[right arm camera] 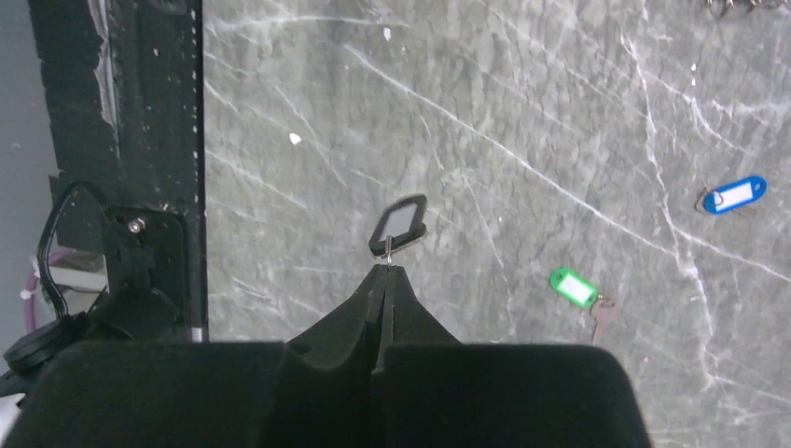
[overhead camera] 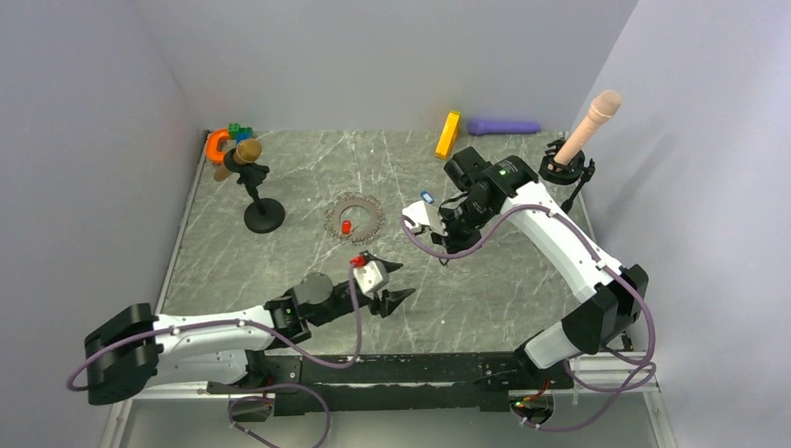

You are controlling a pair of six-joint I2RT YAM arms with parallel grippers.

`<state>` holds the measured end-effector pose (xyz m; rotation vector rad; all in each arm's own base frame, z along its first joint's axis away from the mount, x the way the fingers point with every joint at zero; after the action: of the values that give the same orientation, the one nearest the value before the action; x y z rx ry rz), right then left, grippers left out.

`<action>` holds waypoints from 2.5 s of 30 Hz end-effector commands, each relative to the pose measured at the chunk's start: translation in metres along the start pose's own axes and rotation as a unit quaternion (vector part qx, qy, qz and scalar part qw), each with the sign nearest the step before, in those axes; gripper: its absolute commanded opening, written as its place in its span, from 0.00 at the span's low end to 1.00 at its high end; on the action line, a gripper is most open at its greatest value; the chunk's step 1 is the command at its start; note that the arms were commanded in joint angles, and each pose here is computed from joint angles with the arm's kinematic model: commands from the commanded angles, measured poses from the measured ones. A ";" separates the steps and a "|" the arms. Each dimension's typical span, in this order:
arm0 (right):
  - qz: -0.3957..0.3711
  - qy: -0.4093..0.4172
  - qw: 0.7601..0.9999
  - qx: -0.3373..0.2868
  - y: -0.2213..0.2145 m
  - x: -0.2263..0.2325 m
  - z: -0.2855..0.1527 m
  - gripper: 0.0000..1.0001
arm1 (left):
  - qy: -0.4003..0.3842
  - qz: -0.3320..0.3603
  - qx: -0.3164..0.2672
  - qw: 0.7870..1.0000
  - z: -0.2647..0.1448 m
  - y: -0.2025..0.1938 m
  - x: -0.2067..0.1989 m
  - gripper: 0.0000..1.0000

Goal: Put the keys on the keyring

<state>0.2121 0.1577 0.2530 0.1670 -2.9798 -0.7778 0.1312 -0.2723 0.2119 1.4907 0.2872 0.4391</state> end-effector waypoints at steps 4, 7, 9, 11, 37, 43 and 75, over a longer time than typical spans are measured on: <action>-0.001 0.015 0.998 0.063 0.000 0.003 -0.004 0.00 | -0.018 0.043 -0.003 0.999 0.033 0.002 -0.012 0.61; -0.001 0.025 0.997 0.067 0.001 0.003 0.000 0.00 | 0.001 0.041 -0.048 0.998 0.042 0.009 -0.009 0.58; 0.000 0.029 0.997 0.069 0.001 0.001 0.003 0.00 | 0.008 0.034 -0.062 0.997 0.050 0.009 -0.009 0.53; 0.001 0.031 0.997 0.064 0.002 0.001 0.004 0.00 | 0.017 0.023 -0.065 0.997 0.059 0.008 -0.008 0.45; -0.004 0.055 0.998 -0.008 0.020 0.011 0.002 0.00 | 0.022 -0.029 -0.113 0.993 0.077 -0.003 -0.013 0.28; -0.006 0.053 0.998 -0.014 0.022 0.010 0.000 0.00 | 0.012 -0.031 -0.104 0.994 0.078 -0.007 -0.016 0.25; -0.007 0.051 0.998 -0.036 0.025 0.013 0.001 0.12 | 0.045 -0.063 -0.113 0.991 0.066 -0.003 -0.009 0.00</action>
<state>0.2001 0.1749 0.2492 0.1903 -2.8432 -0.7345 0.1554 -0.3416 0.1936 1.3230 0.3478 0.4393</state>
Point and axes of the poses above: each gripper's point midway between its finger pads, its own z axis out along the fingers, its own x axis along the line the jaws close on, y = z × x, the point moved 6 cm from there along -z, back along the fingers, and after that the axes turned 3 degrees about z, right-handed, at the moved point
